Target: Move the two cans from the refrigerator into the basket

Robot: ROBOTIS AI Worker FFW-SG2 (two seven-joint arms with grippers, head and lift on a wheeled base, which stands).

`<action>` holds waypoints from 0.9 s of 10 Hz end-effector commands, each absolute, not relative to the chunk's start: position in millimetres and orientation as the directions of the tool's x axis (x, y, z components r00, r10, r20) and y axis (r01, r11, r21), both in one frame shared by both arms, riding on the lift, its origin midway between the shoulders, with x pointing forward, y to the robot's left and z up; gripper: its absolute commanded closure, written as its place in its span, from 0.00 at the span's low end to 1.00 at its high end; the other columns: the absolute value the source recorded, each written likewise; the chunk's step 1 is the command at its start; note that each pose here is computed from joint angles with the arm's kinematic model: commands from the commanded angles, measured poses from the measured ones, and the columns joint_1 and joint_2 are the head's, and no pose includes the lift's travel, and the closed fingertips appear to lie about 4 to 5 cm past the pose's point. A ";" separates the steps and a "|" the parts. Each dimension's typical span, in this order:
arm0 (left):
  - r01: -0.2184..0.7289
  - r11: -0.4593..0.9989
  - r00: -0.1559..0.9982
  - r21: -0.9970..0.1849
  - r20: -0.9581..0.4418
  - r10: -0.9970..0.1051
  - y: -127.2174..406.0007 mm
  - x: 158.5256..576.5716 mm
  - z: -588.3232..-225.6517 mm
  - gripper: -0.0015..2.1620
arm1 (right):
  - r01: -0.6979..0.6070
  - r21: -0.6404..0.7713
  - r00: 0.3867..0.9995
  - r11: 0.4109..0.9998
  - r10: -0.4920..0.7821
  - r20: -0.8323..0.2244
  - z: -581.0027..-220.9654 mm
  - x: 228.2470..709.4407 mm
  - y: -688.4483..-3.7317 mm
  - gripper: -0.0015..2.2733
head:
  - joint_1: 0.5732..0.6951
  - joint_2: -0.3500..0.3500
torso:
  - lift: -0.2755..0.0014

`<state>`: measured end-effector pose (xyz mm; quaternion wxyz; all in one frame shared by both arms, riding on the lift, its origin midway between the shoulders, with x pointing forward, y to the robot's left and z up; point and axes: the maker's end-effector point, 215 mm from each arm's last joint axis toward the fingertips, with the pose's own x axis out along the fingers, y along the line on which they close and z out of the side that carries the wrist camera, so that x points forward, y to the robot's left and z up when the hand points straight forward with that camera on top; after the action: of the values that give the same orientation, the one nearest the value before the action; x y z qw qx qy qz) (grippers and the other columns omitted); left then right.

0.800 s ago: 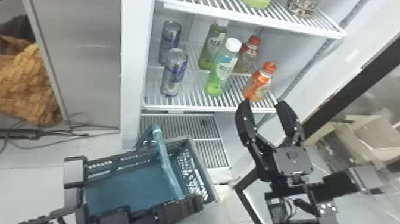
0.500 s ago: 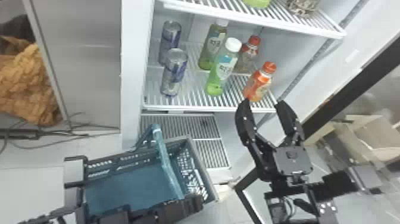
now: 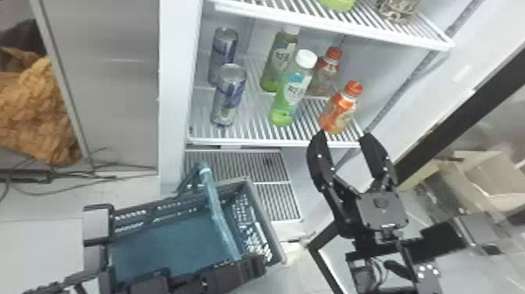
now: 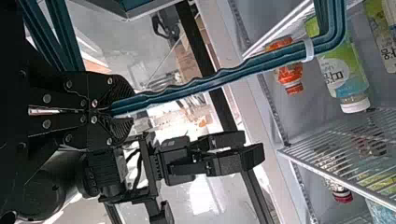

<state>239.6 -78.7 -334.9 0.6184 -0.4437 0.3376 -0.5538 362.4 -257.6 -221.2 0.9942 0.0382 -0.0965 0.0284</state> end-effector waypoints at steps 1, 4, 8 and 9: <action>0.385 -0.006 0.159 -0.923 0.073 -0.985 -78.8 239.7 -335.1 0.56 | -0.066 0.070 0.982 0.995 0.053 0.183 -224.2 364.2 -256.6 0.10 | 1.00 0.00 | 0.00; 0.383 -0.009 0.159 -0.924 0.076 -0.984 -78.8 238.7 -334.9 0.56 | -0.092 0.064 0.983 0.994 0.080 0.167 -232.5 370.2 -251.2 0.10 | 1.00 0.00 | 0.00; 0.385 -0.015 0.159 -0.923 0.083 -0.984 -79.8 239.5 -332.5 0.56 | -0.140 0.059 0.980 0.988 0.129 0.151 -252.8 387.5 -241.2 0.10 | 1.00 0.00 | 0.00; 0.384 -0.014 0.160 -0.923 0.081 -0.984 -79.8 239.6 -332.8 0.56 | -0.155 0.069 0.979 0.986 0.144 0.142 -259.5 391.6 -236.3 0.09 | 1.00 0.00 | 0.00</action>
<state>239.4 -79.8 -332.9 0.6166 -0.4466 0.3358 -0.5546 388.8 -238.0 -254.9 0.9941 0.0368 -0.0717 0.0733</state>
